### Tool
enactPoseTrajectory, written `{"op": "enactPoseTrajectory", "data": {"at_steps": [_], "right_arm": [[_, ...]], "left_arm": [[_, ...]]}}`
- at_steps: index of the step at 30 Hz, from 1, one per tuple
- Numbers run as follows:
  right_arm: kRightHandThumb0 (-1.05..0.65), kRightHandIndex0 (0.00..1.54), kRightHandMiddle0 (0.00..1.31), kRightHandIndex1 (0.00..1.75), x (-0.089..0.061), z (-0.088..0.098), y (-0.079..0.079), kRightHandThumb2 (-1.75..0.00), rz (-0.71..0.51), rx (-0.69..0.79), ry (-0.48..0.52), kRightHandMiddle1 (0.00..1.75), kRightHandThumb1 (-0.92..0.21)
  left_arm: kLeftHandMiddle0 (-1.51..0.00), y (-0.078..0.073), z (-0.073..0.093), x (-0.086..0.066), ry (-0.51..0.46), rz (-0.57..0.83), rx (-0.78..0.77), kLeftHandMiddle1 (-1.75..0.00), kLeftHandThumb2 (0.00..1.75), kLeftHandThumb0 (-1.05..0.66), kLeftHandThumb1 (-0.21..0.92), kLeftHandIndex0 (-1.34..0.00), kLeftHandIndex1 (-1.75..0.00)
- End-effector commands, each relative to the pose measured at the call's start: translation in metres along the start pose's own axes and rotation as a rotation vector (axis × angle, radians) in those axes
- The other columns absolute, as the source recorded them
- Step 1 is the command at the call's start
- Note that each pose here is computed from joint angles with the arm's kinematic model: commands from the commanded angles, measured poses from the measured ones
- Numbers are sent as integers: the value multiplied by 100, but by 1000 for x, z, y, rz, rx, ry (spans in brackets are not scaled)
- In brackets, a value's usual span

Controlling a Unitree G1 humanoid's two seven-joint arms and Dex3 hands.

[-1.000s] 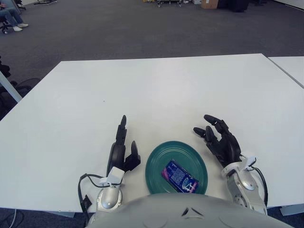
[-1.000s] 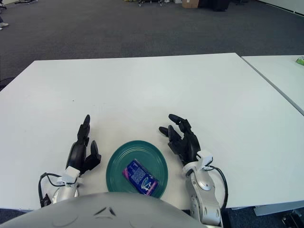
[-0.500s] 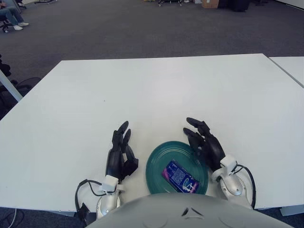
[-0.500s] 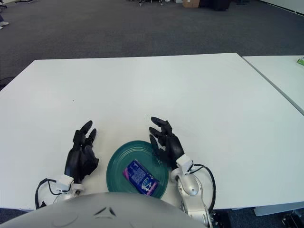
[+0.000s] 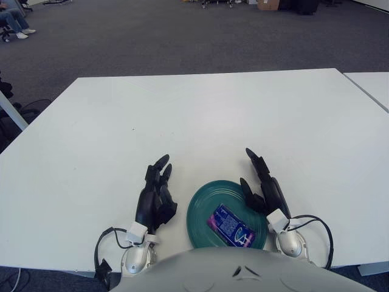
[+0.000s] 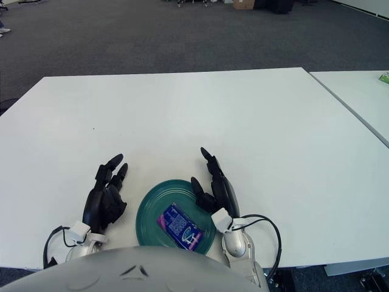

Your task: Put the gum into the plate.

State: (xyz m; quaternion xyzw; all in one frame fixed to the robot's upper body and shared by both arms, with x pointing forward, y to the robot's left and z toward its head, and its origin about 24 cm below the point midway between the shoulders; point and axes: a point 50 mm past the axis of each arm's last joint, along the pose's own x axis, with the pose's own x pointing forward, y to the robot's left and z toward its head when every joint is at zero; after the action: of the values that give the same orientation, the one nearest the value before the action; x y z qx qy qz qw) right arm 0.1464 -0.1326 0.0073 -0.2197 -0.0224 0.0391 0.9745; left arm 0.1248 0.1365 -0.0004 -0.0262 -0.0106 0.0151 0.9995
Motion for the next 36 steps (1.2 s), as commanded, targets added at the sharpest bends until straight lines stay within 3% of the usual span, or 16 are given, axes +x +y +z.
{"op": "enactPoseTrajectory", "data": {"at_steps": [1, 13, 36], "right_arm": [[-89, 6, 0, 0, -17, -19, -4, -81, 44, -46, 101, 16, -92], [-86, 5, 0, 0, -14, -25, -9, -81, 17, 112, 177, 8, -92], [-69, 17, 0, 2, -11, -34, -19, -78, -66, 305, 210, 30, -92]], "left_arm": [[-27, 1, -3, -1, 20, -3, 10, 0, 102, -104, 92, 0, -67], [-22, 10, -5, -2, 24, 47, 77, 0, 103, -104, 92, 0, -56], [-19, 9, -3, 7, -25, 39, 162, -1, 100, -100, 92, 0, -51]]}}
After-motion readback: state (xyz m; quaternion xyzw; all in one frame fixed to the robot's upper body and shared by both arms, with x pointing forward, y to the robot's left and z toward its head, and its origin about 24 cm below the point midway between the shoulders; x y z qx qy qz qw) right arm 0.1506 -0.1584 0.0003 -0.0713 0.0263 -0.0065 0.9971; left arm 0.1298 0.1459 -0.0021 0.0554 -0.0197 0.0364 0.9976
